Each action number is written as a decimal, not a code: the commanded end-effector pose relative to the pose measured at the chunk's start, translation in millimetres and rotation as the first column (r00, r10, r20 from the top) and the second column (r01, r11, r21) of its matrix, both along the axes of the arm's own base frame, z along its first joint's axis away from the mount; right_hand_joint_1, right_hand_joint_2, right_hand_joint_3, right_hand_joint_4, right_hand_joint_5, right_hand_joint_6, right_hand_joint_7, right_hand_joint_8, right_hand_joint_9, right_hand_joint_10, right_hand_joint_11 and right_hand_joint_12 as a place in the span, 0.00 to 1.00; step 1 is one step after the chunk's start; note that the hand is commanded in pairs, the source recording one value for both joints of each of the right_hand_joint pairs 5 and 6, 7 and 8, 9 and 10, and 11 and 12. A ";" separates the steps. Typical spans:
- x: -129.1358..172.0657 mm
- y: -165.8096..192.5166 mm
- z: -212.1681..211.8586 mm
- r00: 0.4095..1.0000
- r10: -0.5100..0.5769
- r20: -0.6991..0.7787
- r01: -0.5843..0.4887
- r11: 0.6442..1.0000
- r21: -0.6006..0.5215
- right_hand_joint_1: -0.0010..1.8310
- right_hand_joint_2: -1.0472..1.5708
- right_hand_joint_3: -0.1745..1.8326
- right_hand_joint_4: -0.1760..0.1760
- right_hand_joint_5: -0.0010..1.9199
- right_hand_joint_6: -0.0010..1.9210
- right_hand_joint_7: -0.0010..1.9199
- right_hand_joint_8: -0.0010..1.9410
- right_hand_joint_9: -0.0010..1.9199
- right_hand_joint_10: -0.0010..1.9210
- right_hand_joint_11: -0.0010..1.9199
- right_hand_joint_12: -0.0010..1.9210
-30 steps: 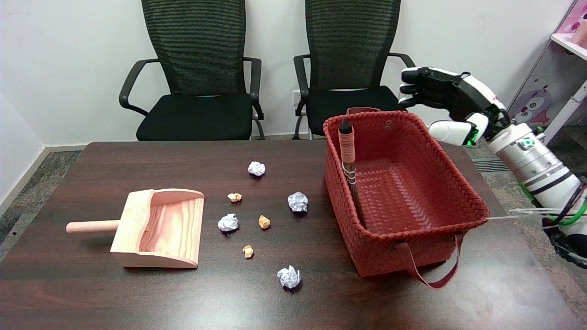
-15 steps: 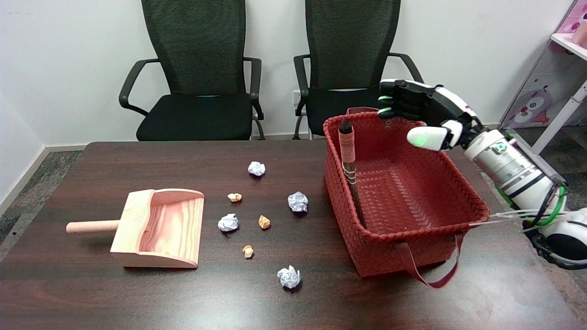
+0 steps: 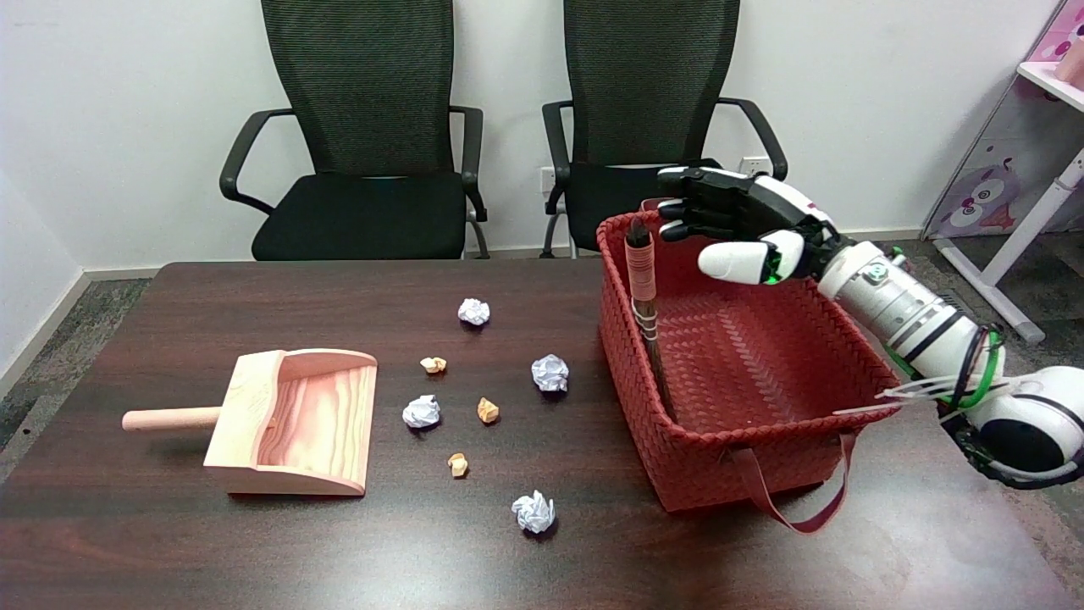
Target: Pick up the broom by its handle.
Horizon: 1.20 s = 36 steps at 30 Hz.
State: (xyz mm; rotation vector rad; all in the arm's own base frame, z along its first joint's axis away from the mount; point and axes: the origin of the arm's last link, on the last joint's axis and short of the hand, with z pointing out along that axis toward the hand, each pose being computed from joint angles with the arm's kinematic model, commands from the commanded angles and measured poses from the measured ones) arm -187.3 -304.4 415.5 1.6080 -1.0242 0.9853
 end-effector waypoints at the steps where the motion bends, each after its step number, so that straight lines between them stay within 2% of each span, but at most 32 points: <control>1: 8.0 -24.6 -38.4 0.999 -0.028 -0.043 0.031 0.997 0.077 0.50 0.37 0.51 0.18 0.16 0.16 0.16 0.16 0.23 0.23 0.30 0.30; 12: 1.6 -39.1 -59.6 0.998 -0.022 -0.053 0.030 0.989 0.144 0.51 0.38 0.50 0.05 0.17 0.17 0.17 0.16 0.24 0.24 0.32 0.32; 21: -9.3 -45.5 -61.7 1.000 0.002 0.003 -0.002 0.993 0.120 0.51 0.37 0.53 0.07 0.17 0.17 0.17 0.17 0.24 0.24 0.30 0.30; 36: -26.5 -40.5 -70.3 0.999 -0.009 0.049 0.003 0.991 0.131 0.52 0.38 0.54 0.10 0.17 0.17 0.17 0.17 0.24 0.24 0.31 0.30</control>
